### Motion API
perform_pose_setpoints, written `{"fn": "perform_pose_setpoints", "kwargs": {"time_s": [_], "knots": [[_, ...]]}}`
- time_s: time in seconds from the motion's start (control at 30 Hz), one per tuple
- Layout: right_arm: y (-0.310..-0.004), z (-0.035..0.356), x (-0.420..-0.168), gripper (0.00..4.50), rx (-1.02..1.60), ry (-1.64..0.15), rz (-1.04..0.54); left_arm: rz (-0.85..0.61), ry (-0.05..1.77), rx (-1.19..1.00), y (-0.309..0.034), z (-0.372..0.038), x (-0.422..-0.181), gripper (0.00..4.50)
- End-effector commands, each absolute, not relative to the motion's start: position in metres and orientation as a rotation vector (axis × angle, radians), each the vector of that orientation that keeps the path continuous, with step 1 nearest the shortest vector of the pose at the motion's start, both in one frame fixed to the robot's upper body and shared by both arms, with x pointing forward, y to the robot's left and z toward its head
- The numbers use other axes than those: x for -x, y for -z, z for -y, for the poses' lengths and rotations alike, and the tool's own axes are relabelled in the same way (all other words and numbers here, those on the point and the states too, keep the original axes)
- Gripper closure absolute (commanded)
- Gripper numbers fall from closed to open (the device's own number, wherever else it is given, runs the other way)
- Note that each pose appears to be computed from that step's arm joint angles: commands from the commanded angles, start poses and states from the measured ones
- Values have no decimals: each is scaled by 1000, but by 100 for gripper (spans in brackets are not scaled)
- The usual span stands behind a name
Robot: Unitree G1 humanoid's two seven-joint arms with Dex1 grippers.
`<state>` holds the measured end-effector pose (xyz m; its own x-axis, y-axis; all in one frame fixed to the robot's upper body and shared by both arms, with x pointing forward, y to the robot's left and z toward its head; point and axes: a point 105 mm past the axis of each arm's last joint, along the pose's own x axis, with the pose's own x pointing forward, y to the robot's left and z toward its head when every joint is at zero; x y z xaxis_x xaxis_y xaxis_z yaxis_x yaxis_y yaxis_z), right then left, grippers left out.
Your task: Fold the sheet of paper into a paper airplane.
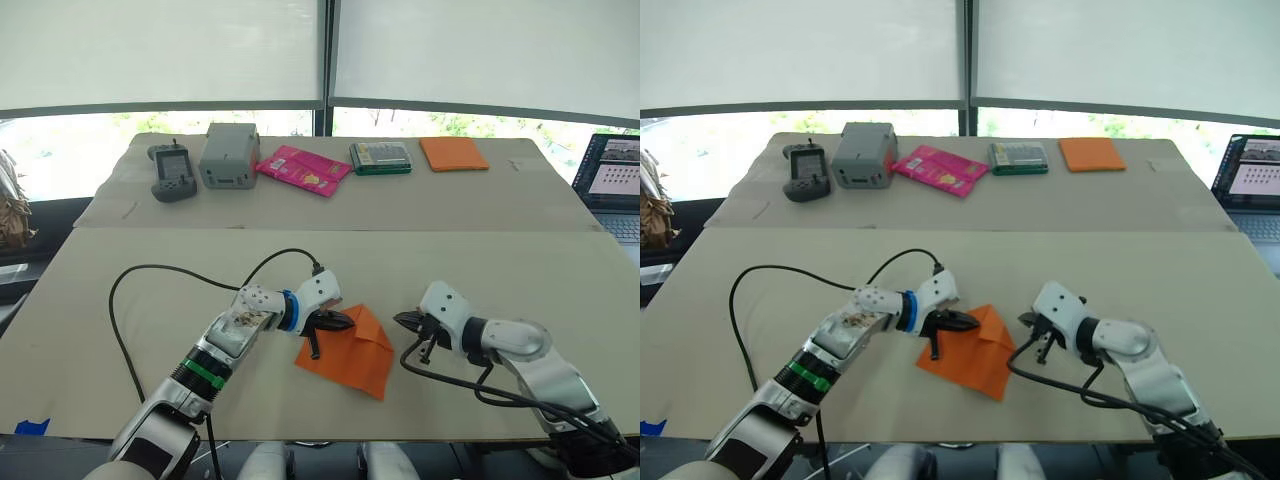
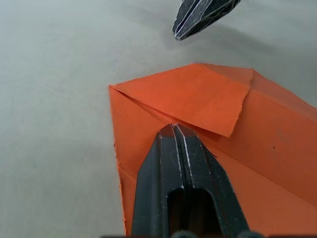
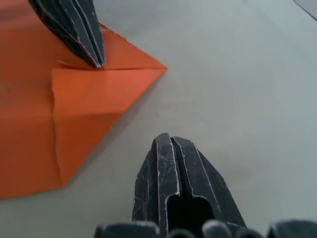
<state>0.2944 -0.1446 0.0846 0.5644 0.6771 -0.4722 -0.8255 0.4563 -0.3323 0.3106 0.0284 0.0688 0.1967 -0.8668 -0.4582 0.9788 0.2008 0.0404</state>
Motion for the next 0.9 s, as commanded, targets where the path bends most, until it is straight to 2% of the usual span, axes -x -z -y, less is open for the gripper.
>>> {"fn": "perform_pose_setpoints", "kwargs": {"time_s": [0.03, 0.23, 0.37, 0.53, 0.9], "knots": [[-91, 128, -294, 450, 592, -1071, -239, -459, 1303, -385, -48, -37, -306, 448], [-98, 126, -297, 450, 543, -1172, -245, -457, 1289, -383, -49, -38, -307, 448], [-111, 120, -297, 450, 372, -1219, -221, -456, 1281, -392, -48, -40, -306, 448], [-116, 110, -295, 450, 290, -1258, -209, -454, 1267, -389, -48, -41, -308, 448], [-97, 87, -310, 450, 298, -1196, -208, -467, 1149, -356, -55, -71, -317, 448]]}}
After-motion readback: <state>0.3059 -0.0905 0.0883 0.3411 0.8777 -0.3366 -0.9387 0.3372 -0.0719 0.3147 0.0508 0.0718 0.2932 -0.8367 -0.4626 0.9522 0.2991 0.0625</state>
